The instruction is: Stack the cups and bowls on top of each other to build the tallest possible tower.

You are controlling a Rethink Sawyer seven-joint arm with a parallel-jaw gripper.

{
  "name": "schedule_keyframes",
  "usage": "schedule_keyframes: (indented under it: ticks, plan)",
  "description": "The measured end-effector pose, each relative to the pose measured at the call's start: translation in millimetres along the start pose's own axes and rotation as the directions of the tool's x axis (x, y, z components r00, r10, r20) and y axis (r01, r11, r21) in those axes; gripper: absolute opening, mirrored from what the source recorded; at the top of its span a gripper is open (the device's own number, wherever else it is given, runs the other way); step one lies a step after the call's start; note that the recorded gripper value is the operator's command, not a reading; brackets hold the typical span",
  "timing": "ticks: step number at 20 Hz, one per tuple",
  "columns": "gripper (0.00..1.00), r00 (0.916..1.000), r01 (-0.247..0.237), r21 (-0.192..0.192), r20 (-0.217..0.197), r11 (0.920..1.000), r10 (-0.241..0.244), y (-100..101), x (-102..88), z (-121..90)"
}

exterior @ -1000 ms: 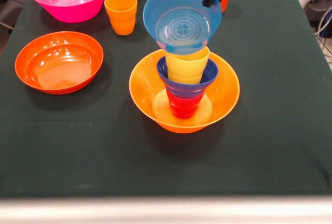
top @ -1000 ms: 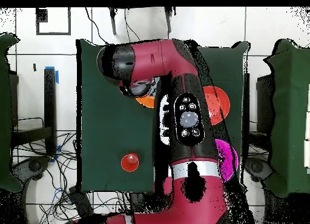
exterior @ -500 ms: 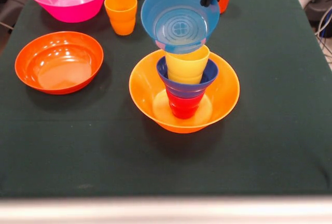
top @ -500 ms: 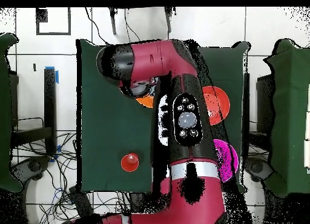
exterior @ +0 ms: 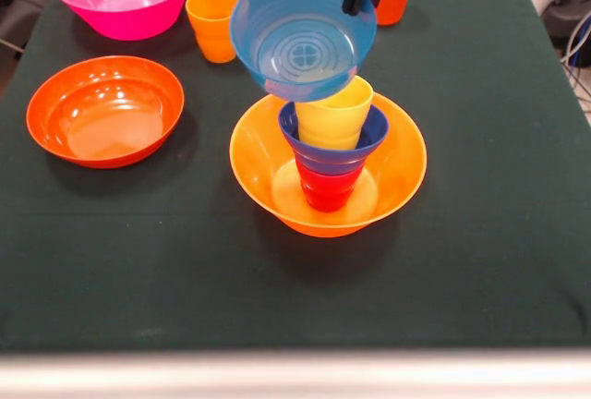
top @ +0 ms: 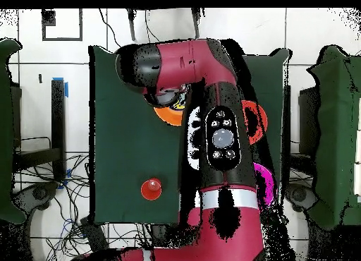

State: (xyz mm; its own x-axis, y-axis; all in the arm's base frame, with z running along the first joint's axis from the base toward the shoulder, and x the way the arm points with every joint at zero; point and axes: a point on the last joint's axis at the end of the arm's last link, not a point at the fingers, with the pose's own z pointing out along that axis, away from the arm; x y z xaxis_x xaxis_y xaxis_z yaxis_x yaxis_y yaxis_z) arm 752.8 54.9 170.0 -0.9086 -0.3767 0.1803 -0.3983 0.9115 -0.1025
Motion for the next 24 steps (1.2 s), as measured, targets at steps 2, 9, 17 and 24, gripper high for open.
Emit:
schedule_keyframes:
  ticks: [2,9,17,24]
  plan:
    - [0.00,1.0000,-0.004,0.004,0.005,1.0000,0.003,-3,-1.2,-2]
    - [0.00,1.0000,-0.004,0.004,0.008,1.0000,0.004,-2,-2.5,-3]
    - [0.00,0.9993,-0.006,0.007,0.038,1.0000,0.006,-2,-7.0,-5]
    - [0.00,0.9980,-0.012,-0.008,0.061,0.9999,0.012,1,-11.8,-8]
